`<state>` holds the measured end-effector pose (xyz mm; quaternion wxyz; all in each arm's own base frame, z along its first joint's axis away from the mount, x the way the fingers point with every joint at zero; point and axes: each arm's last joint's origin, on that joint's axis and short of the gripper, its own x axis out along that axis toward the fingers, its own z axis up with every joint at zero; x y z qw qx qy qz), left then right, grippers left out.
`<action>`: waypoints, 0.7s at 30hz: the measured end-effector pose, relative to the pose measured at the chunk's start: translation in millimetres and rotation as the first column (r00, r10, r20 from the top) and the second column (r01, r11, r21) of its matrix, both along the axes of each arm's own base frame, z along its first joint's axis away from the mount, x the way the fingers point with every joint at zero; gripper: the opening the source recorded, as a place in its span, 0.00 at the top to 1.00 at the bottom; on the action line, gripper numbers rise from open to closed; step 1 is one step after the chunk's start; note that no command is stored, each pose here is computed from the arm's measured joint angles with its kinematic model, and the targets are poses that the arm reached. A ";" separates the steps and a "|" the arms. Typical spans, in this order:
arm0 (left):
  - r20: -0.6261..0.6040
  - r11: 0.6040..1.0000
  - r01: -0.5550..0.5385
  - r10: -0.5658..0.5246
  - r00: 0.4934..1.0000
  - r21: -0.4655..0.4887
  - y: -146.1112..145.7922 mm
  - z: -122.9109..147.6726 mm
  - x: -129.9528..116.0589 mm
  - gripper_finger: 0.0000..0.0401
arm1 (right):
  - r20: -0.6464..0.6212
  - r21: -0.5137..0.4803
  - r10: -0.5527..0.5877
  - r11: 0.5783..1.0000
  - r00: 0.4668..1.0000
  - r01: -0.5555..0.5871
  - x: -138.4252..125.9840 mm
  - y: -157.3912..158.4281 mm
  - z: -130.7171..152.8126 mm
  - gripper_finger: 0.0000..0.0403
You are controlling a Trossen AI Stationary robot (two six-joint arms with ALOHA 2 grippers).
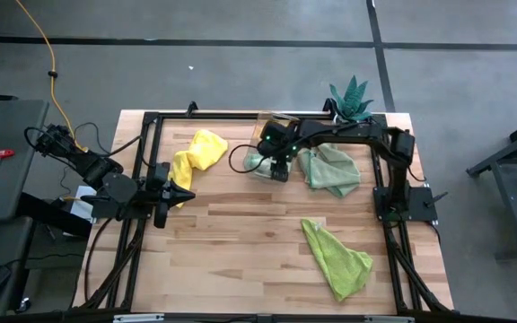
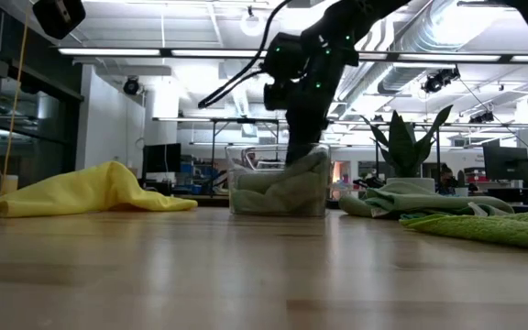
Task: Fold microfiber towels
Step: Put the folded blue towel into the transparent bin
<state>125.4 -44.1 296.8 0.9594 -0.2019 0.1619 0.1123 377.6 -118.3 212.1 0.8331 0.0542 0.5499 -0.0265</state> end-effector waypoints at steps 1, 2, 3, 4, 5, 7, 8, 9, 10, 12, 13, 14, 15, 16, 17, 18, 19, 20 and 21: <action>-0.001 1.000 0.000 0.000 1.000 0.001 0.0 -0.1 -0.1 1.00 | 0.011 -0.010 0.013 1.000 1.000 -0.013 -1.4 -0.4 4.2 0.53; -0.002 1.000 0.000 0.000 1.000 0.001 0.0 -0.1 -0.1 1.00 | 0.020 -0.022 0.022 1.000 1.000 -0.021 -3.3 -1.6 8.6 0.53; -0.003 1.000 0.000 0.000 1.000 0.002 0.0 -0.3 -0.1 1.00 | 0.030 -0.039 0.030 0.999 0.999 -0.029 -4.6 -2.5 12.5 0.55; -0.004 1.000 0.000 0.000 1.000 0.002 0.1 -0.4 -0.2 1.00 | 0.041 -0.060 0.029 0.998 0.999 -0.027 -6.1 -3.6 17.1 0.57; -0.005 1.000 0.000 0.000 1.000 0.002 0.1 -0.4 -0.2 1.00 | 0.040 -0.081 0.019 0.997 0.999 -0.016 -8.1 -5.5 20.2 0.60; -0.005 1.000 0.000 0.000 1.000 0.003 0.1 -0.5 -0.2 1.00 | 0.031 -0.122 -0.010 0.992 0.999 0.014 -10.6 -9.9 22.8 0.70; -0.005 1.000 0.000 0.000 1.000 0.003 0.1 -0.5 -0.2 1.00 | 0.018 -0.125 -0.020 0.992 1.000 0.022 -12.6 -12.3 22.3 0.75; -0.005 1.000 0.000 0.000 1.000 0.003 0.1 -0.5 -0.2 1.00 | 0.003 -0.119 -0.026 0.993 1.000 0.027 -14.6 -14.0 21.6 0.82; -0.005 1.000 0.000 0.000 1.000 0.003 0.1 -0.5 -0.2 1.00 | -0.005 -0.107 -0.034 0.994 0.999 0.033 -16.0 -15.3 20.9 0.90; -0.005 1.000 0.000 0.000 1.000 0.003 0.1 -0.5 -0.2 1.00 | -0.018 -0.081 -0.052 0.995 0.998 0.050 -16.6 -17.2 17.4 0.97; -0.005 1.000 0.000 0.000 1.000 0.003 0.1 -0.5 -0.2 1.00 | -0.039 -0.066 -0.058 0.996 0.998 0.056 -17.9 -17.0 15.1 0.96; -0.004 1.000 -0.004 0.004 1.000 0.005 0.2 -0.4 -0.2 1.00 | -0.062 -0.058 -0.058 0.997 0.996 0.054 -18.8 -16.6 12.2 0.95; -0.004 1.000 -0.011 0.011 1.000 0.008 0.3 -0.5 0.0 1.00 | -0.067 -0.052 -0.055 0.997 0.996 0.052 -18.3 -16.3 10.4 0.94; -0.003 1.000 -0.018 0.018 1.000 0.012 0.5 -0.6 0.1 1.00 | -0.078 -0.036 -0.050 0.998 0.996 0.048 -18.8 -15.8 8.8 0.94; -0.003 1.000 -0.021 0.021 1.000 0.014 0.6 -0.6 0.1 1.00 | -0.099 -0.022 -0.047 0.999 0.994 0.045 -19.7 -15.2 6.2 0.96; -0.003 1.000 -0.023 0.023 1.000 0.015 0.6 -0.6 0.3 1.00 | -0.106 -0.005 -0.049 0.999 0.993 0.049 -19.4 -15.1 3.9 0.98; -0.004 1.000 -0.024 0.024 1.000 0.016 0.6 -0.7 0.4 1.00 | -0.114 0.014 -0.051 0.998 0.992 0.053 -19.0 -15.0 1.0 0.99; -0.006 1.000 -0.024 0.024 1.000 0.017 0.5 -0.9 0.4 1.00 | -0.125 0.032 -0.061 0.997 0.990 0.066 -18.3 -14.7 -2.4 0.99; -0.006 1.000 -0.024 0.024 1.000 0.016 0.6 -1.0 0.4 1.00 | -0.130 0.045 -0.072 0.996 0.989 0.079 -17.6 -14.5 -4.5 0.99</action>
